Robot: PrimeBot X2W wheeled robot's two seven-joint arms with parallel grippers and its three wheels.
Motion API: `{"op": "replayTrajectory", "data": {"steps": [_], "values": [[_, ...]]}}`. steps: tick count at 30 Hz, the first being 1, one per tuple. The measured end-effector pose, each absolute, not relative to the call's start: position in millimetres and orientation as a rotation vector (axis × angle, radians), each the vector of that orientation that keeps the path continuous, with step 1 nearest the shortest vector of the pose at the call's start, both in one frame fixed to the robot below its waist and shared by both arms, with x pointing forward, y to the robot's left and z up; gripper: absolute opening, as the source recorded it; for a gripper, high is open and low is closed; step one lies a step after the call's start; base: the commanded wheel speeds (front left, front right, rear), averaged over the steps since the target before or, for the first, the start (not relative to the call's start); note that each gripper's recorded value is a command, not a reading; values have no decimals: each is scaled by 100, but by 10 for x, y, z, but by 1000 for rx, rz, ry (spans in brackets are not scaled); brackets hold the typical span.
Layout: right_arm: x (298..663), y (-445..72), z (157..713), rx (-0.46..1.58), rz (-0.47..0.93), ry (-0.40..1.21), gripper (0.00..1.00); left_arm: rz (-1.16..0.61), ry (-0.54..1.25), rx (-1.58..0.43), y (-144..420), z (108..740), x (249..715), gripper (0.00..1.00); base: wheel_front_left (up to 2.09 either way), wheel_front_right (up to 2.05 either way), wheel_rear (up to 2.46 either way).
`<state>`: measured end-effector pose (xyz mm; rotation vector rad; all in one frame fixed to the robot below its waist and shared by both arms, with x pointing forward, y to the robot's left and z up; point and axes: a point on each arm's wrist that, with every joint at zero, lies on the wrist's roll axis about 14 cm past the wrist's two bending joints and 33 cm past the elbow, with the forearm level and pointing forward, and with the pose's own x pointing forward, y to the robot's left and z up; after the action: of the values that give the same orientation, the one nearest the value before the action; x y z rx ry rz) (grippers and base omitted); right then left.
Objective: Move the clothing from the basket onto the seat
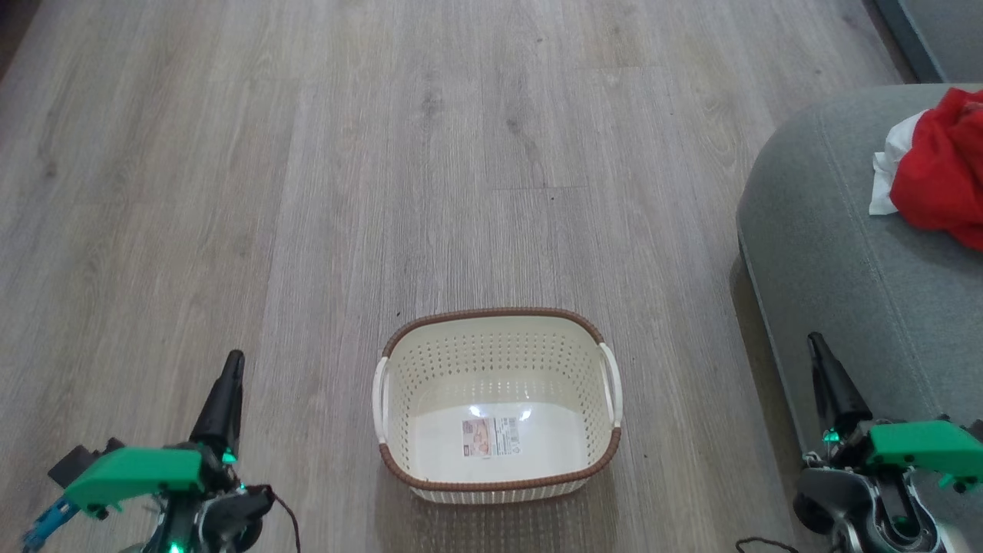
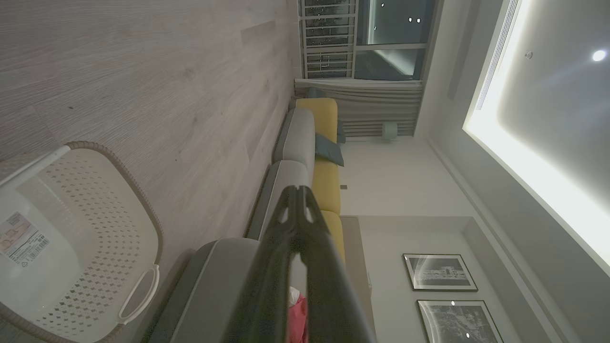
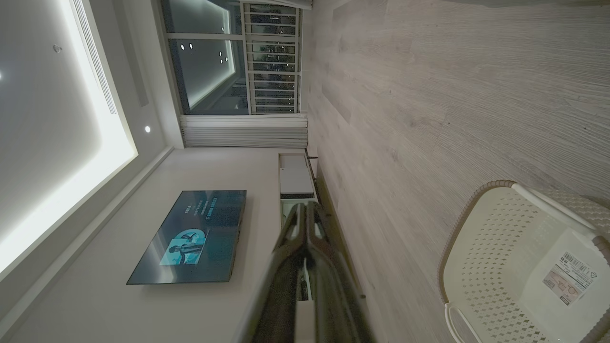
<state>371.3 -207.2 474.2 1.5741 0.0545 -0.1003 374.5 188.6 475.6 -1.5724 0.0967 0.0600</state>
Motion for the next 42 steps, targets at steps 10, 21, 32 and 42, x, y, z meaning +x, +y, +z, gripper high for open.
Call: {"op": "replayTrajectory", "data": {"steps": [10,21,32,42], "values": [[3713,-2072,4742,1574,-100,55,0,60,97,-1572,1886,4756,3745,0,0,0,0],[3713,-2072,4742,1574,-100,55,0,60,97,-1572,1886,4756,3745,0,0,0,0],[3713,-2072,4742,1574,-100,55,0,60,97,-1572,1886,4756,3745,0,0,0,0],[3713,-2072,4742,1574,-100,55,0,60,97,-1572,1886,4756,3745,0,0,0,0]]}}
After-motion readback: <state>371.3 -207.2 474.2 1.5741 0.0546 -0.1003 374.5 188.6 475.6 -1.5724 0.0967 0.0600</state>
